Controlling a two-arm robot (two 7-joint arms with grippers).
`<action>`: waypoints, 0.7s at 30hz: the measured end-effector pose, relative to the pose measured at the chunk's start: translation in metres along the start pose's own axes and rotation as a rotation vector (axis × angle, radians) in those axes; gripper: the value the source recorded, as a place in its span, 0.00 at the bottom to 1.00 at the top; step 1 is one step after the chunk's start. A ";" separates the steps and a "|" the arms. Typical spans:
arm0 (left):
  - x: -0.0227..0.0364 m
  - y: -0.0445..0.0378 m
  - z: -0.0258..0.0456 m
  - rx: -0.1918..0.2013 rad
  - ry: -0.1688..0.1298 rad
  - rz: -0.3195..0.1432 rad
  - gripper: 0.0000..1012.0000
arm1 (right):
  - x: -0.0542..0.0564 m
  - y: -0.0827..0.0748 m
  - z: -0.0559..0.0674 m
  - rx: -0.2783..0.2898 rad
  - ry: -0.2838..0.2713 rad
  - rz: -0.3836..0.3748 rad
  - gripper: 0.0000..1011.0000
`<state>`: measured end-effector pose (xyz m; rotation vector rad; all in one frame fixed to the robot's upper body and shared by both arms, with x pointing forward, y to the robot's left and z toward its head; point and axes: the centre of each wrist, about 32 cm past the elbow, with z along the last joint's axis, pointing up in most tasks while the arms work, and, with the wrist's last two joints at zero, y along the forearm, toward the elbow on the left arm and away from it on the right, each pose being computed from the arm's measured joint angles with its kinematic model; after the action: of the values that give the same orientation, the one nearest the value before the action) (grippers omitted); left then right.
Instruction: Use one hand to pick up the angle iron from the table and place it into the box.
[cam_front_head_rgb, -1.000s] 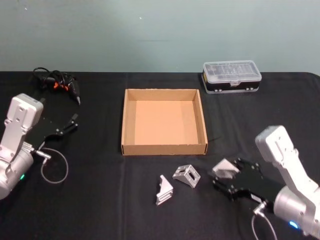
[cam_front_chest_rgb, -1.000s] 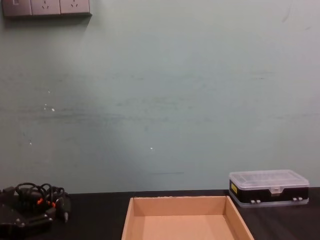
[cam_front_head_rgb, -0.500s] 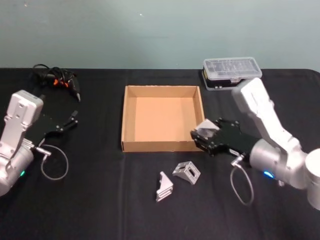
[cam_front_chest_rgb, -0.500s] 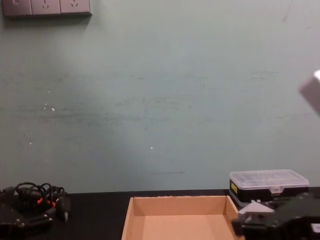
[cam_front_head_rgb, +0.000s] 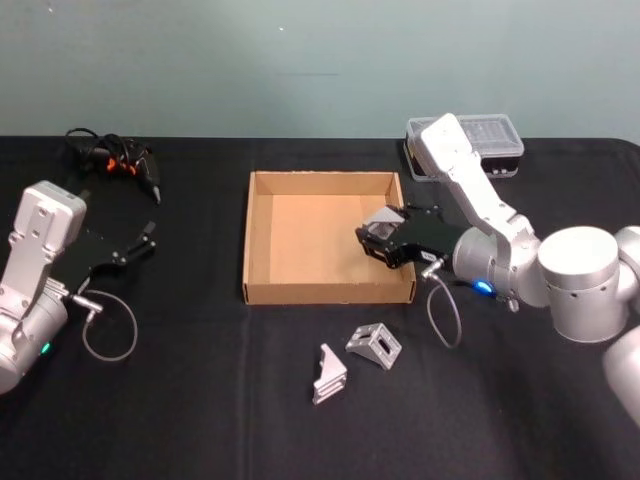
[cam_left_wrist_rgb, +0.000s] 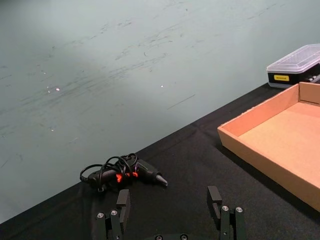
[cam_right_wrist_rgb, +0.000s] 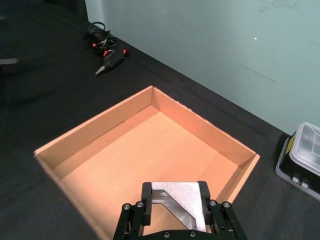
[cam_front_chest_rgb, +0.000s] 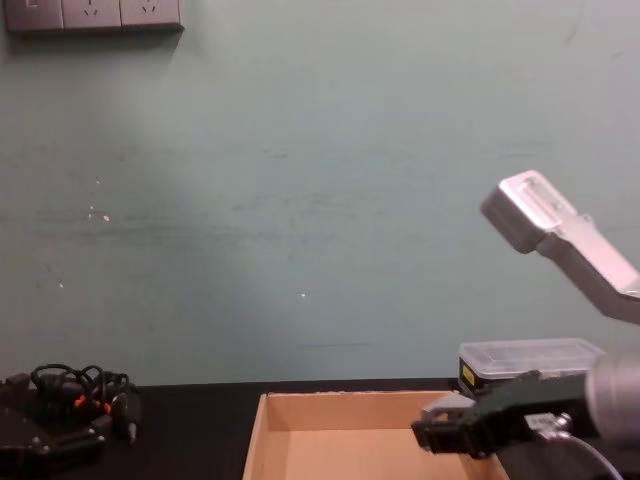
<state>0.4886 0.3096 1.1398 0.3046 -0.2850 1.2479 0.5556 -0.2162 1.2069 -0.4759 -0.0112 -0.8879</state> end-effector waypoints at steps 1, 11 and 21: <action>0.0000 0.0000 0.0000 0.000 0.000 0.000 1.00 | 0.002 0.007 0.001 0.001 0.006 -0.001 0.54; 0.0000 0.0000 0.0000 0.000 0.000 0.000 1.00 | 0.008 0.041 0.000 0.005 0.042 -0.002 0.54; 0.0000 0.0000 0.0000 0.000 0.000 0.000 1.00 | 0.012 0.063 -0.008 -0.015 0.068 0.010 0.54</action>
<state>0.4886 0.3097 1.1398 0.3044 -0.2851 1.2479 0.6093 -0.1947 1.1776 -0.4592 0.0599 -0.8940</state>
